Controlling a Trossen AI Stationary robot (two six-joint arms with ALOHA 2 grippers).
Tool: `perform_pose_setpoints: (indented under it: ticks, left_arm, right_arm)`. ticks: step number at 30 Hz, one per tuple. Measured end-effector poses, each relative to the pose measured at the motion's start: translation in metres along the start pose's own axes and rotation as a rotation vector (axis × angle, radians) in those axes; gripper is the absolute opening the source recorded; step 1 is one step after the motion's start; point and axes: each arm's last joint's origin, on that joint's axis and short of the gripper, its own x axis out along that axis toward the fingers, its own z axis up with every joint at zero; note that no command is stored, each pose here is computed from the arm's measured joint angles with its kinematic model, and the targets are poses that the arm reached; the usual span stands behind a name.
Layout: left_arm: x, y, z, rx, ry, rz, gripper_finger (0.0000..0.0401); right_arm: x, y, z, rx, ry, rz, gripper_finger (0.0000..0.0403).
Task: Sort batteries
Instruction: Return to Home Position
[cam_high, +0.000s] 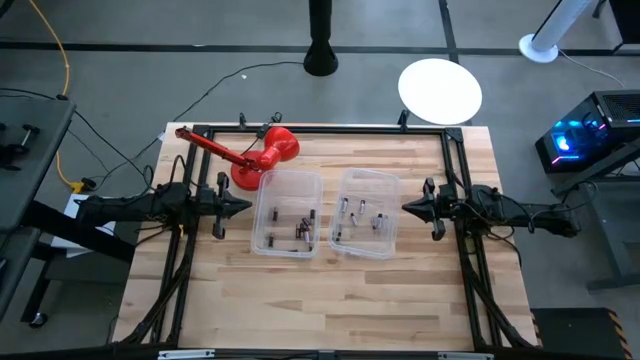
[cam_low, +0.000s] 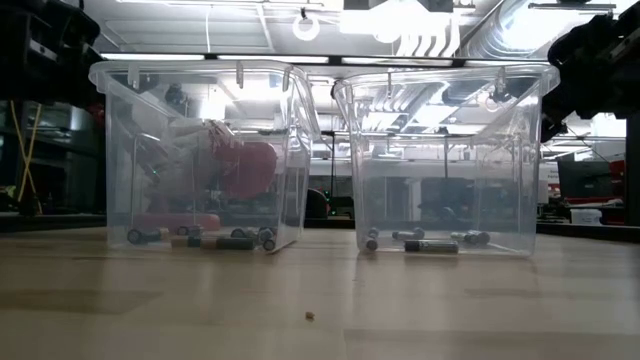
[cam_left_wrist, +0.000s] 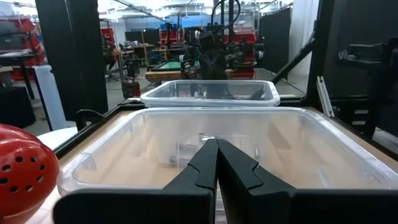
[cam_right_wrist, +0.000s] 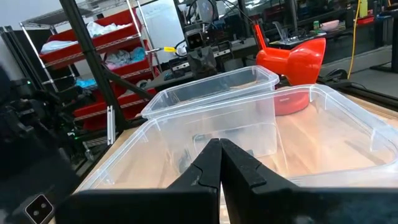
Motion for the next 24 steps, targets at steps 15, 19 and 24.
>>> perform_pose_setpoints:
  ticks: [15,19,24]
  left_arm:
    - [0.0000,0.0000,0.0000,-0.026,0.000,-0.001,0.0000]
    - [0.0000,0.0000,0.0000,-0.026,0.000,-0.001,0.0000]
    - [0.0000,0.0000,0.0000,-0.026,0.000,-0.001,0.0000]
  right_arm:
    - [0.0000,0.0000,0.0000,0.000,0.002,0.000,0.0000]
    - [0.0000,0.0000,0.0000,0.000,0.002,0.000,0.0000]
    - [0.0000,0.0000,0.0000,0.000,0.002,0.000,0.0000]
